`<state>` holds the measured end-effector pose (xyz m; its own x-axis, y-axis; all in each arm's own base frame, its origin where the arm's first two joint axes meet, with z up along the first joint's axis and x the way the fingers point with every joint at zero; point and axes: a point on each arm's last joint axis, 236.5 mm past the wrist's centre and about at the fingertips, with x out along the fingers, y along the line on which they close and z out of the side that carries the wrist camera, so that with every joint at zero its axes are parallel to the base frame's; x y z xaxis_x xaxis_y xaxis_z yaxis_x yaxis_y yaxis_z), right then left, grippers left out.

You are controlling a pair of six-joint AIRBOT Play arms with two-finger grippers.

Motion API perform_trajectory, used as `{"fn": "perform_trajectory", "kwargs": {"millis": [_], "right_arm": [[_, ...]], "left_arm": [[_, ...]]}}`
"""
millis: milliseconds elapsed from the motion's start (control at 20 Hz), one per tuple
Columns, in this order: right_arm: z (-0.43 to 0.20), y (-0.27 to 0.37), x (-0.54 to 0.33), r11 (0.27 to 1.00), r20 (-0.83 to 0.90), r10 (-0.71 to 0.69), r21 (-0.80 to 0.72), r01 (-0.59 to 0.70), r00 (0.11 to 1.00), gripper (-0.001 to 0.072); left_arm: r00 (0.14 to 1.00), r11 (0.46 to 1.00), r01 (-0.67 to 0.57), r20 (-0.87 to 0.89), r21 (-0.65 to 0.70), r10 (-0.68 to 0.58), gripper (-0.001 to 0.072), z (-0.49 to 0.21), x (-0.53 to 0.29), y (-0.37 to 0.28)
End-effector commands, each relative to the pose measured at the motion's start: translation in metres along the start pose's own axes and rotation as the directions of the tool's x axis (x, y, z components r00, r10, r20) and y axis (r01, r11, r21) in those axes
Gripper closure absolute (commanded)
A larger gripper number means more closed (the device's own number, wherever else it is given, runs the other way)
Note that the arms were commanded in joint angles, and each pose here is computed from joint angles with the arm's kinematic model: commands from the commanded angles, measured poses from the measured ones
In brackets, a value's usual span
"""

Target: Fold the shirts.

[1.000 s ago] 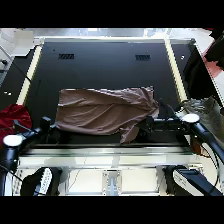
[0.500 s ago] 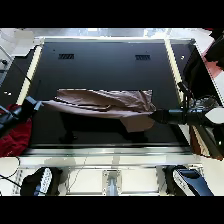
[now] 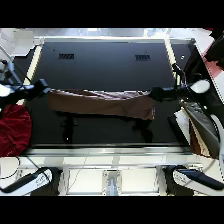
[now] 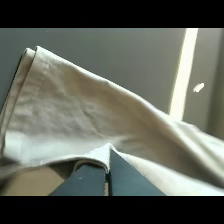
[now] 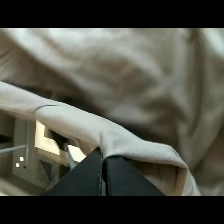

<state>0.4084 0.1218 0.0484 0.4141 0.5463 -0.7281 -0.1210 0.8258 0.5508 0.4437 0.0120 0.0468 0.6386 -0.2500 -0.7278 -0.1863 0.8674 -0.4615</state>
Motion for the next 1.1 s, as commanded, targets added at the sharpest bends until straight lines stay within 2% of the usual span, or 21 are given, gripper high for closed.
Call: {"fn": "perform_trajectory", "kwargs": {"millis": [0, 150, 400, 550, 600, 650, 700, 750, 900, 1050], "right_arm": [[0.028, -0.021, 0.051, 1.0, -0.018, -0.029, -0.007, 0.028, 0.999, 0.07], [0.028, -0.04, 0.088, 0.998, -0.072, -0.058, -0.014, 0.057, 0.996, 0.07], [0.002, -0.088, 0.118, 0.984, -0.176, -0.169, 0.023, 0.175, 0.97, 0.07], [0.006, -0.091, 0.115, 0.981, -0.173, -0.191, 0.004, 0.194, 0.966, 0.0697], [0.01, -0.086, 0.111, 0.982, -0.173, -0.184, -0.004, 0.186, 0.968, 0.0695], [0.015, -0.078, 0.105, 0.984, -0.177, -0.175, -0.015, 0.175, 0.968, 0.0655], [0.021, -0.07, 0.095, 0.986, -0.19, -0.166, -0.034, 0.163, 0.968, 0.0559], [0.026, -0.062, 0.082, 0.985, -0.207, -0.169, -0.061, 0.16, 0.964, 0.0523], [0.039, -0.054, 0.019, 0.96, -0.246, -0.263, -0.166, 0.226, 0.933, 0.0504], [0.06, -0.057, -0.062, 0.922, -0.155, -0.365, -0.199, 0.332, 0.918, 0.0501]], "left_arm": [[0.991, 0.987, -0.119, -0.05, 0.108, 0.125, 0.0699, 0.005, 0.056, 0.017], [0.969, 0.959, -0.22, -0.072, 0.176, 0.236, 0.0698, 0.006, 0.08, 0.038], [0.962, 0.954, -0.228, -0.109, 0.193, 0.252, 0.0696, -0.004, 0.098, 0.047], [0.962, 0.956, -0.221, -0.117, 0.192, 0.246, 0.0681, -0.006, 0.098, 0.045], [0.962, 0.957, -0.218, -0.122, 0.192, 0.244, 0.0588, -0.008, 0.098, 0.043], [0.962, 0.957, -0.216, -0.123, 0.193, 0.242, 0.0322, -0.007, 0.094, 0.041], [0.965, 0.957, -0.214, -0.112, 0.195, 0.238, 0.0091, -0.003, 0.088, 0.038], [0.969, 0.957, -0.212, -0.088, 0.196, 0.232, 0.0027, 0.004, 0.079, 0.033], [0.979, 0.959, -0.202, 0.045, 0.199, 0.197, 0.0027, 0.042, 0.031, 0.011], [0.953, 0.957, -0.176, 0.284, 0.231, 0.107, 0.0026, 0.093, -0.036, -0.034]]}}
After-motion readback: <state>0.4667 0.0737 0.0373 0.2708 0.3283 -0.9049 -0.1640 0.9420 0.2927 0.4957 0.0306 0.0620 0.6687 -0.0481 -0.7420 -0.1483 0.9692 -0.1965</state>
